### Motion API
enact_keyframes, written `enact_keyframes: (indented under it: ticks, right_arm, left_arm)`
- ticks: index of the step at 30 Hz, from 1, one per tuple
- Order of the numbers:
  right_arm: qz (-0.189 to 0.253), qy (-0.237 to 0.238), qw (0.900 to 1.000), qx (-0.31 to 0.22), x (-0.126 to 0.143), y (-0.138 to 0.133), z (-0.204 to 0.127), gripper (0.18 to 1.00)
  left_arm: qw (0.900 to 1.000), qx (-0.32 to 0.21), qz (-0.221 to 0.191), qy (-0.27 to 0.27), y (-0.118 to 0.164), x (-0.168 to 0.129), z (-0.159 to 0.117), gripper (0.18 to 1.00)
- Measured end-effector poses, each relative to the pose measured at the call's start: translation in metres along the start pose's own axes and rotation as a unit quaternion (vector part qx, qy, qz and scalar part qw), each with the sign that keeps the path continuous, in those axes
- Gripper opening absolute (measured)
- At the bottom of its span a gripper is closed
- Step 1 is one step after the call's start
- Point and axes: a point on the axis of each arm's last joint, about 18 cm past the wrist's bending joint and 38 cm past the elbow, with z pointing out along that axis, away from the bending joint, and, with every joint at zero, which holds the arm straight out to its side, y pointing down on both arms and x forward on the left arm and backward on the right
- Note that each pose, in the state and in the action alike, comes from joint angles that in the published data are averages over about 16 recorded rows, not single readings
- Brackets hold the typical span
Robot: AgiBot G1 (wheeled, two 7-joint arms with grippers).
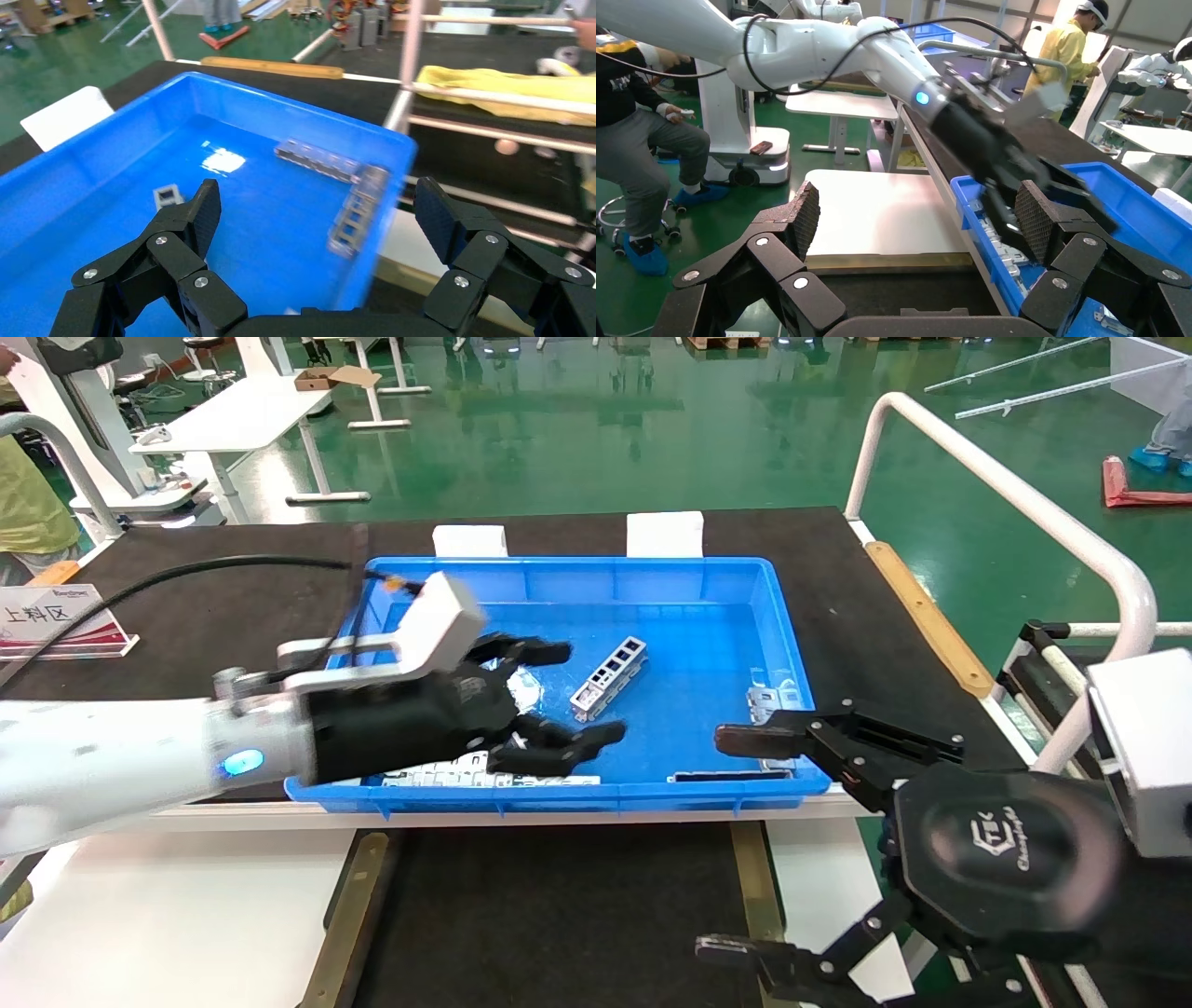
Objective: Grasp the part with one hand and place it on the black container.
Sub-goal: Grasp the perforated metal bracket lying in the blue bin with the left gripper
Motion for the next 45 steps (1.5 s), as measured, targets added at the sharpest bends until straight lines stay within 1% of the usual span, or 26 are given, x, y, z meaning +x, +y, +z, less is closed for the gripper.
enact_keyframes:
  ticks: [10, 18, 23, 29, 45]
  right_arm:
    - [0.0, 0.0, 1.0, 0.0, 0.0, 0.0, 0.0, 1.001]
    - [0.0, 0.0, 1.0, 0.0, 0.0, 0.0, 0.0, 1.001]
    - [0.0, 0.0, 1.0, 0.0, 0.0, 0.0, 0.0, 1.001]
    - [0.0, 0.0, 1.0, 0.0, 0.0, 0.0, 0.0, 1.001]
    - [0.0, 0.0, 1.0, 0.0, 0.0, 0.0, 0.0, 0.988]
  left_arm:
    - [0.9973, -0.025, -0.012, -0.069, 0.016, -0.03, 0.063, 1.001]
    - [0.9923, -0.058, -0.013, -0.109, 0.034, -0.042, 0.094, 1.001]
    - [0.9889, -0.076, -0.012, -0.127, 0.044, -0.045, 0.103, 1.001]
    - [0.9854, -0.091, -0.014, -0.143, 0.053, -0.047, 0.108, 1.001]
    - [0.979, -0.11, -0.033, -0.168, 0.069, -0.038, 0.122, 0.988]
